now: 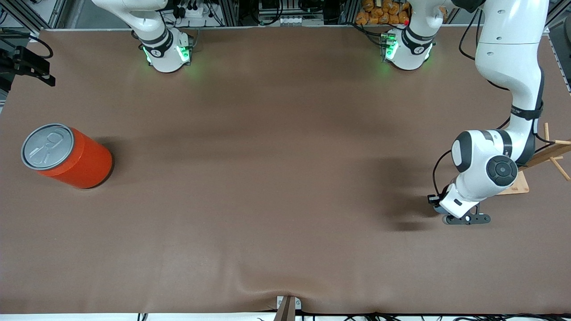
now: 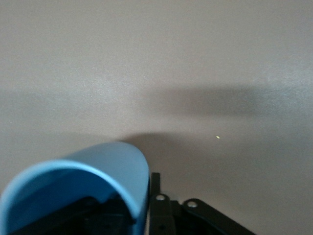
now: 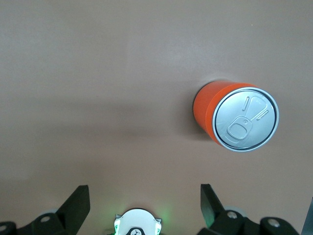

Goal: Flip cup
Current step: 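Set the cup upright on the table and open the left gripper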

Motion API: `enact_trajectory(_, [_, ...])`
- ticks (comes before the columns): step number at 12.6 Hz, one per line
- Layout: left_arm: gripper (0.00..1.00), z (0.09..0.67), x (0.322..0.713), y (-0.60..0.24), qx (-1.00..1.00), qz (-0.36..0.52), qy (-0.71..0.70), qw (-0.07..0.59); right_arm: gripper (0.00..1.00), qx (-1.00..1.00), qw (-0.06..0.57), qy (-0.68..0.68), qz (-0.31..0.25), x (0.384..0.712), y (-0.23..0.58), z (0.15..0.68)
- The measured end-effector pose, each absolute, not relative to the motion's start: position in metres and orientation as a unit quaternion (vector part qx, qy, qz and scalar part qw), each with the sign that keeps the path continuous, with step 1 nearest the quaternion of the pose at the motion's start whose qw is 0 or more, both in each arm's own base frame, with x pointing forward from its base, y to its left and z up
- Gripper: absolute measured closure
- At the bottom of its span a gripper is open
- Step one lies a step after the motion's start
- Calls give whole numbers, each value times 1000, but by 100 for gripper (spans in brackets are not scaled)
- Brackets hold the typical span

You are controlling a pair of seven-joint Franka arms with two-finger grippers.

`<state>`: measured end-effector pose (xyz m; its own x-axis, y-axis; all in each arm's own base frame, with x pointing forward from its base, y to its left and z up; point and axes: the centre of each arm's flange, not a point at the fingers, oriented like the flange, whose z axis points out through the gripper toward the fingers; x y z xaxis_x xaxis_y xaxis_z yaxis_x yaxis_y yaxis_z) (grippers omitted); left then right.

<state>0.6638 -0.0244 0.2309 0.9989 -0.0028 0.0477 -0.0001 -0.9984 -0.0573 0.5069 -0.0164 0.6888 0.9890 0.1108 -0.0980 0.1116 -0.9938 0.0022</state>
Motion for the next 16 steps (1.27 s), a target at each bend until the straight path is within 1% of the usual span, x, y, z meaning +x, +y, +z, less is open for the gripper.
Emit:
enact_trajectory(3, [52,234,665,-24,-999,-28,3,30,0,997,3,55,-51,506,-17,688])
enact_trajectory(5, [29,248,668,-24,-999,-38,2,30,0,997,3,53,-52,506,-19,688])
enact_trajectory(7, [7,281,671,-23,-998,-47,0,28,0,997,2,52,-52,506,-20,688])
enact_trajectory(8, [0,303,671,-22,-998,-54,-2,26,0,997,2,52,-52,506,-21,688])
enact_trajectory(11, [0,377,658,-7,-999,-47,-14,22,0,997,2,50,-53,506,-22,688])
enact_trajectory(13, [0,425,638,-3,-999,-26,-18,19,0,997,2,50,-53,506,-22,688])
enact_trajectory(16, [0,485,606,-24,-1000,-4,-3,11,0,997,1,50,-53,506,-22,688])
